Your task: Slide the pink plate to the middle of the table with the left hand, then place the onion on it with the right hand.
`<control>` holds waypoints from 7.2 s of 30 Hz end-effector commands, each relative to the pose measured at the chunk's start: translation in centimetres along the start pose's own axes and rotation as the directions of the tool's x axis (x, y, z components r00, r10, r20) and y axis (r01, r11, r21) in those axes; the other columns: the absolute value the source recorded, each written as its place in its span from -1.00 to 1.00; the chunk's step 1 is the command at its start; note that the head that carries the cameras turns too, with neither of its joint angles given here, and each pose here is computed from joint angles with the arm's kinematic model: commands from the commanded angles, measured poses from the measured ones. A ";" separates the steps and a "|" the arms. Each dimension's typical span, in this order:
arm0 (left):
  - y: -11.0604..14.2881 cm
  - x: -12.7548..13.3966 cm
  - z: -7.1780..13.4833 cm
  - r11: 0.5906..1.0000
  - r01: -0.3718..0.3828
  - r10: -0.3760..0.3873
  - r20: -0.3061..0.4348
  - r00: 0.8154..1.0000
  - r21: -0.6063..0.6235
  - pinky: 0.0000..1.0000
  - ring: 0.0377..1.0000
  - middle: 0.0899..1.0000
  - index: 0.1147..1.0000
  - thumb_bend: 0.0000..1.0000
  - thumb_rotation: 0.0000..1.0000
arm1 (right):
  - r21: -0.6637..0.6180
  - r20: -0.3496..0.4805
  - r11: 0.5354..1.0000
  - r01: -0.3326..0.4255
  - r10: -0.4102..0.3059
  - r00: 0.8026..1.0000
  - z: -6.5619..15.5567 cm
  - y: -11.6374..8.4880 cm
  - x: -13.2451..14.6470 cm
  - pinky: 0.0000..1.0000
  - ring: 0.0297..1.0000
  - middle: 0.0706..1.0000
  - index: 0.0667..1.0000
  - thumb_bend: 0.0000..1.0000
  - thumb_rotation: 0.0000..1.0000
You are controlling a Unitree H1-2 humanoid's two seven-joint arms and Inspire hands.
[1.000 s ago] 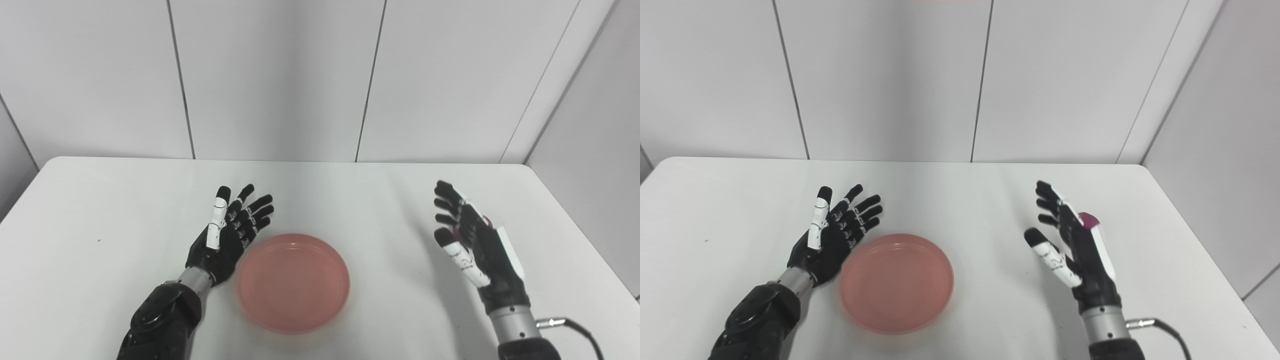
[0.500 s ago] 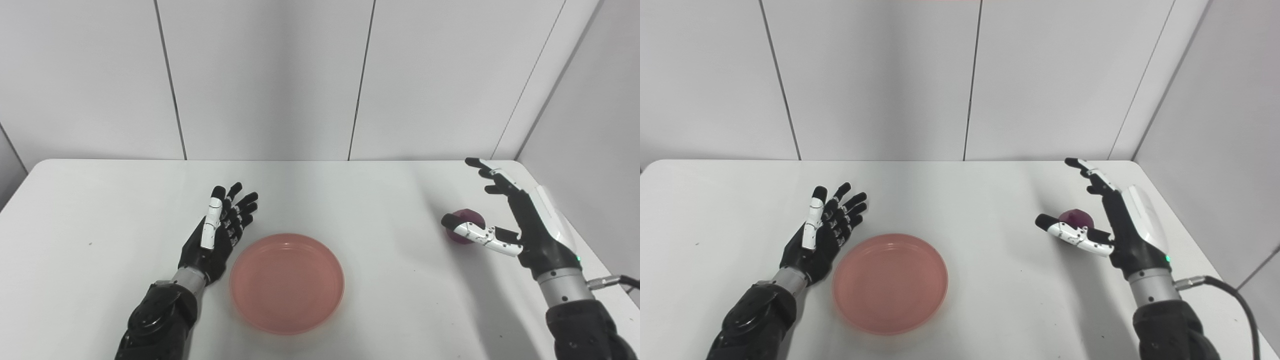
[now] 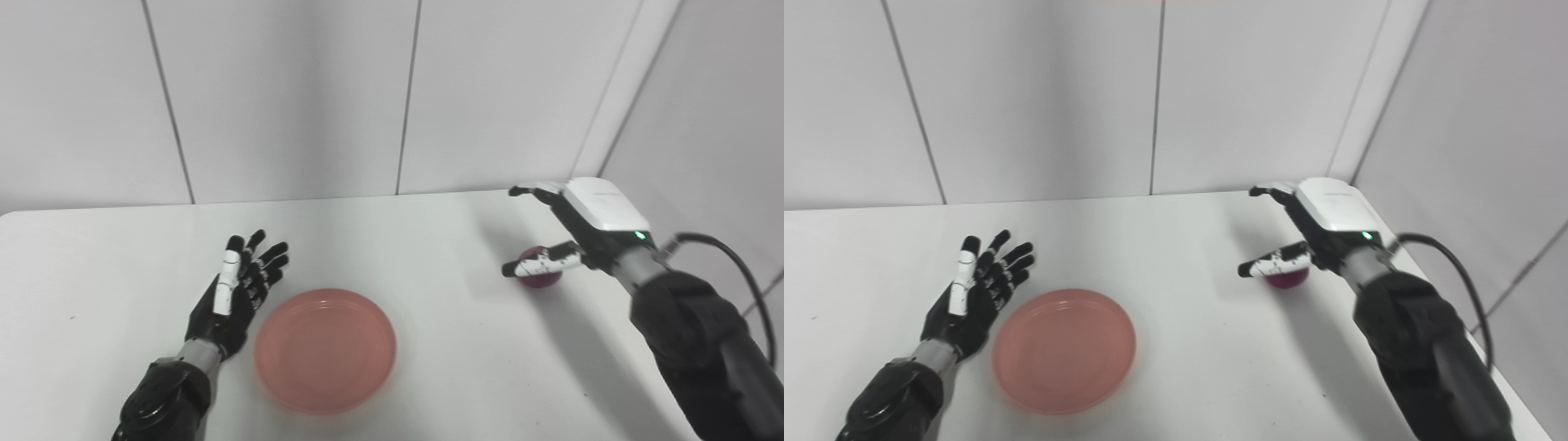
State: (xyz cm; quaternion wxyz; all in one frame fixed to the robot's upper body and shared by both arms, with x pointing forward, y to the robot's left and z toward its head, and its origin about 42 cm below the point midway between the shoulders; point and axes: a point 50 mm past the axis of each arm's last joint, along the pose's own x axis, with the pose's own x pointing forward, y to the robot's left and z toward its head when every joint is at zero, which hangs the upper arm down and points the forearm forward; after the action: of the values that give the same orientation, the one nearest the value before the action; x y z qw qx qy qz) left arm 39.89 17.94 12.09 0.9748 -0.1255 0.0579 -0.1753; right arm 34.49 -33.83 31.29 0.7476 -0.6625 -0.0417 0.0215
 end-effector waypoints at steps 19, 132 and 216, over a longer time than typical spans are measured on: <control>1.6 -1.3 -2.7 1.000 -0.023 0.020 -0.151 0.988 -0.017 0.95 0.83 0.75 0.98 0.64 0.90 | -0.145 -0.155 0.954 -0.264 0.241 0.958 -2.1 -1.2 6.9 0.19 0.67 0.77 0.63 1.00 -0.80; 1.6 -1.1 -3.2 1.000 -0.016 0.015 -0.174 0.985 -0.005 0.90 0.79 0.72 0.96 0.64 0.88 | -0.212 -0.261 0.814 -0.540 0.485 0.834 -4.2 3.1 9.6 -0.15 0.03 0.19 0.25 0.76 -0.64; -4.4 0.4 -5.8 1.000 -0.022 0.022 -0.200 0.980 0.003 0.81 0.78 0.72 0.94 0.60 0.93 | -0.357 0.405 0.915 -0.188 0.333 0.852 21.3 -5.5 8.3 -0.34 -0.23 -0.20 -0.02 0.05 -0.98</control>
State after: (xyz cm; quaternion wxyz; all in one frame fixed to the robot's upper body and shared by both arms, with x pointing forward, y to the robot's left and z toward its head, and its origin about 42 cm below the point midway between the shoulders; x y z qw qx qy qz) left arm 39.97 12.78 11.86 0.9729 -0.1123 0.0682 -0.1903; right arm 40.76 -13.48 36.37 0.6073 -0.7320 -0.0838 0.2973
